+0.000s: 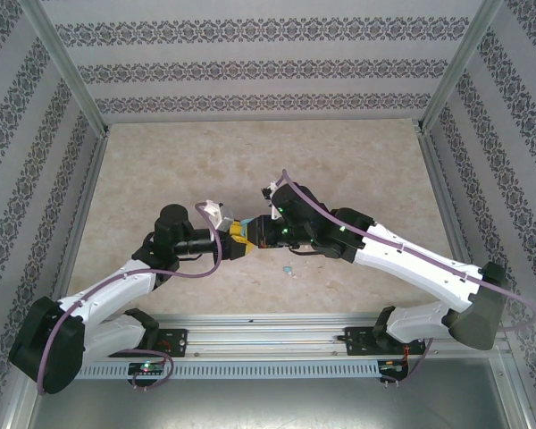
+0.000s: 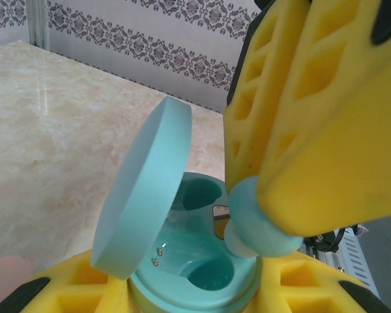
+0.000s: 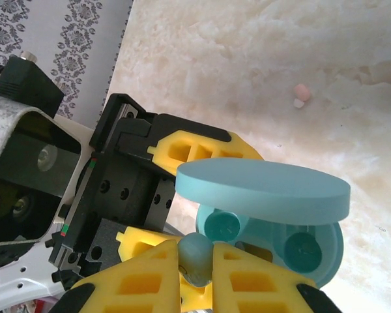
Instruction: Insert the wireless bluetooth earbuds into the charging case
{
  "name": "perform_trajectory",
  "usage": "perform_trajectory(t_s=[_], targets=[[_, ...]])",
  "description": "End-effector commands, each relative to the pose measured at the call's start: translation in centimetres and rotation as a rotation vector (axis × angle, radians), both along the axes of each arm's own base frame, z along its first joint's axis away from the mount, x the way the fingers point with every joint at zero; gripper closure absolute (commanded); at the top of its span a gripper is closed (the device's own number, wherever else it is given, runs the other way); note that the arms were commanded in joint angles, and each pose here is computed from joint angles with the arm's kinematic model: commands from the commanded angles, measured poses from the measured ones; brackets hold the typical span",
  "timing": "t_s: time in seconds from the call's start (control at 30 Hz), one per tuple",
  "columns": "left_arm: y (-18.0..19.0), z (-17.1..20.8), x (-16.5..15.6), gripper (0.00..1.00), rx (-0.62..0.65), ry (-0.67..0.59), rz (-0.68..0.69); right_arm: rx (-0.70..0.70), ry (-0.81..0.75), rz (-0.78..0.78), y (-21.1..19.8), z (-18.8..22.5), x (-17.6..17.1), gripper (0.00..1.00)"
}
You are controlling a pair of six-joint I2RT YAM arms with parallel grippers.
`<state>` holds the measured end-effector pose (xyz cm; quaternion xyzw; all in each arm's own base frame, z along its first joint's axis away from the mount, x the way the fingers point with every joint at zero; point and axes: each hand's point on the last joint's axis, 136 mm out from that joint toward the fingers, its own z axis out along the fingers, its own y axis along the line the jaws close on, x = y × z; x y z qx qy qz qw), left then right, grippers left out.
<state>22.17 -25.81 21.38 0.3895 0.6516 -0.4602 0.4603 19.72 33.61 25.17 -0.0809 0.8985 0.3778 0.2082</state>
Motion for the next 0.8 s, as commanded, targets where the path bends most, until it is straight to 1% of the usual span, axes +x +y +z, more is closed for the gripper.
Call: perform_trajectory(t_s=[0.0,0.33,0.53,0.77], targets=[[-0.3,2.2,-0.2,1.00,-0.033,-0.094,-0.015,0.002,-0.035,-0.011,0.4,0.5,0.6,0.85],[-0.4,2.3,-0.1,1.00,-0.035,-0.088,-0.014,0.047,-0.031,-0.029,1.0,0.3,1.0,0.85],[-0.2,2.5,-0.2,1.00,-0.035,-0.090,-0.008,-0.011,-0.019,-0.027,0.4,-1.0,0.9,0.85],[-0.2,2.9,-0.2,1.00,-0.036,-0.098,-0.006,-0.045,-0.006,-0.031,-0.2,-2.1,0.6,0.85]])
